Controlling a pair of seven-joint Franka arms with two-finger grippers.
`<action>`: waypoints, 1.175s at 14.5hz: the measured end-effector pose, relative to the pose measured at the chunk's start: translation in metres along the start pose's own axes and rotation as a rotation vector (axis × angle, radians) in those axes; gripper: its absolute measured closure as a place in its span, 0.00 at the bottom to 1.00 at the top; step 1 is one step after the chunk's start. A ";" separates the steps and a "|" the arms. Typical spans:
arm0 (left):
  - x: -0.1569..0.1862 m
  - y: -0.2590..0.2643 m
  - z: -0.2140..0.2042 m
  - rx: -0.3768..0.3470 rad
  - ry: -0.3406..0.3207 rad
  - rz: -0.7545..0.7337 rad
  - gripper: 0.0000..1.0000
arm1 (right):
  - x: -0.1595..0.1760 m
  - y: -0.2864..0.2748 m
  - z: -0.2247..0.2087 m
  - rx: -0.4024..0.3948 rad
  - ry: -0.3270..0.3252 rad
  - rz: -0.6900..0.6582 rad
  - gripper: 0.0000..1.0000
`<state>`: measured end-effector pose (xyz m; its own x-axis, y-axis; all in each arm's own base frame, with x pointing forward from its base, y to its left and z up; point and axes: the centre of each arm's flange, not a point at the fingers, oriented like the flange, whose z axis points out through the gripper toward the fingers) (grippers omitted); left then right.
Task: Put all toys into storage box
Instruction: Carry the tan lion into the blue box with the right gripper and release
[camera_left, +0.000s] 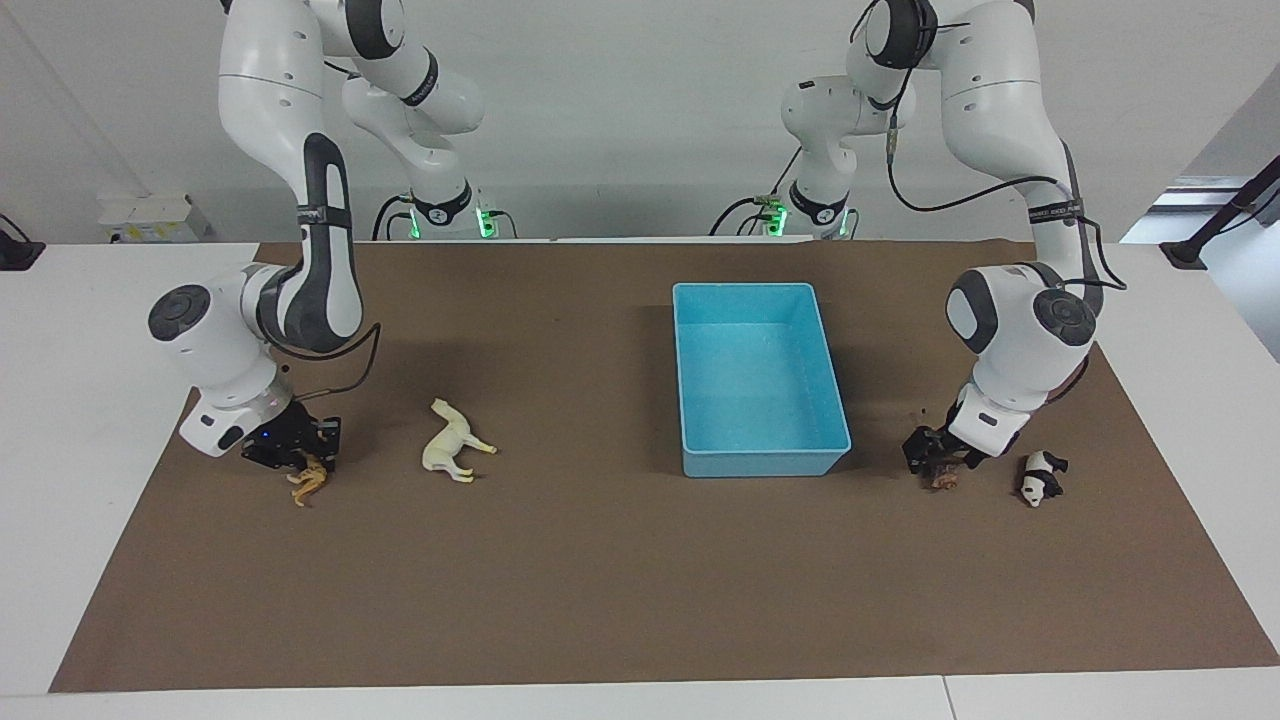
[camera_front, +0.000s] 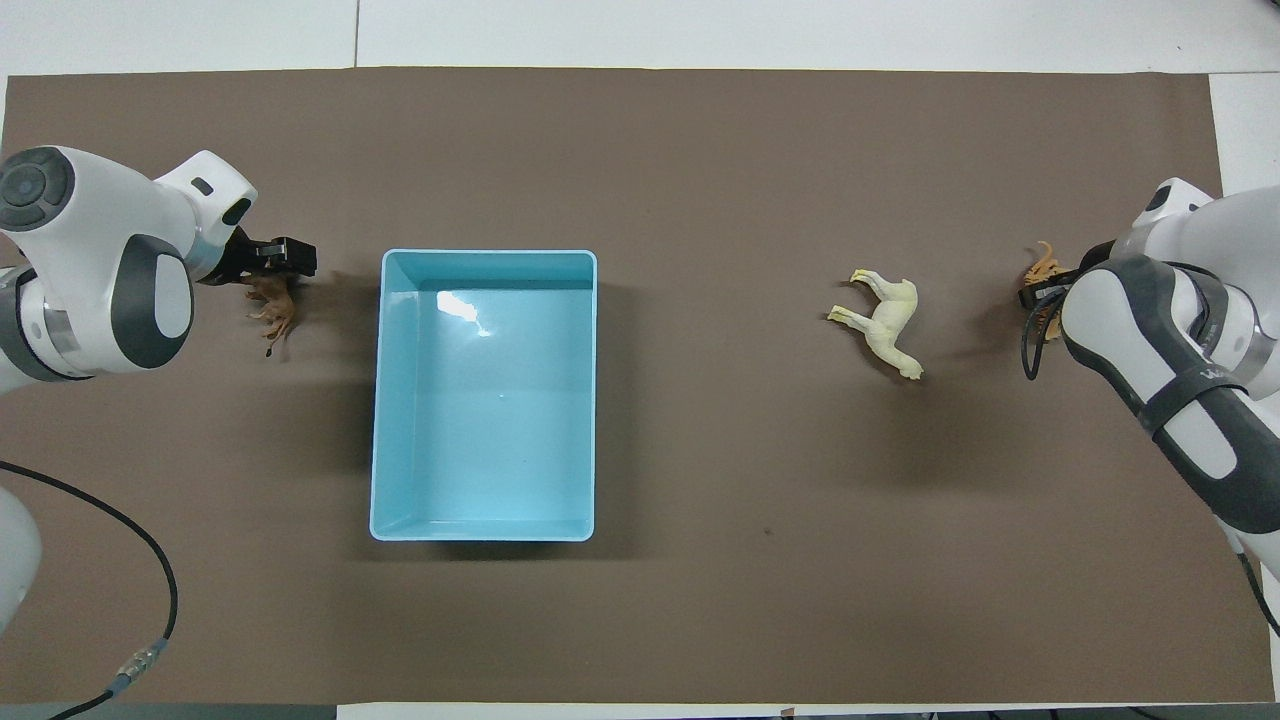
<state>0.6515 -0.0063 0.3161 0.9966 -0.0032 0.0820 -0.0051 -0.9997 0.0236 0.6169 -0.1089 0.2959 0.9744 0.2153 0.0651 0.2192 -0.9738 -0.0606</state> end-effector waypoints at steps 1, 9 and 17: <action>0.000 -0.002 0.000 0.001 0.000 -0.002 0.00 | 0.004 -0.001 -0.007 0.011 -0.013 -0.002 0.67; 0.003 -0.012 -0.006 0.013 0.023 -0.016 0.00 | 0.010 -0.035 -0.139 0.008 -0.116 0.040 0.67; 0.002 -0.018 -0.006 0.013 0.022 -0.124 0.00 | 0.045 -0.332 -0.252 -0.052 -0.115 0.420 0.67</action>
<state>0.6531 0.0120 0.3218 0.9876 0.1207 0.1006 0.1191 -0.9926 0.0215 0.5755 0.2057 0.5696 0.9782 -0.1967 -0.0659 -0.1976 -0.9802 -0.0074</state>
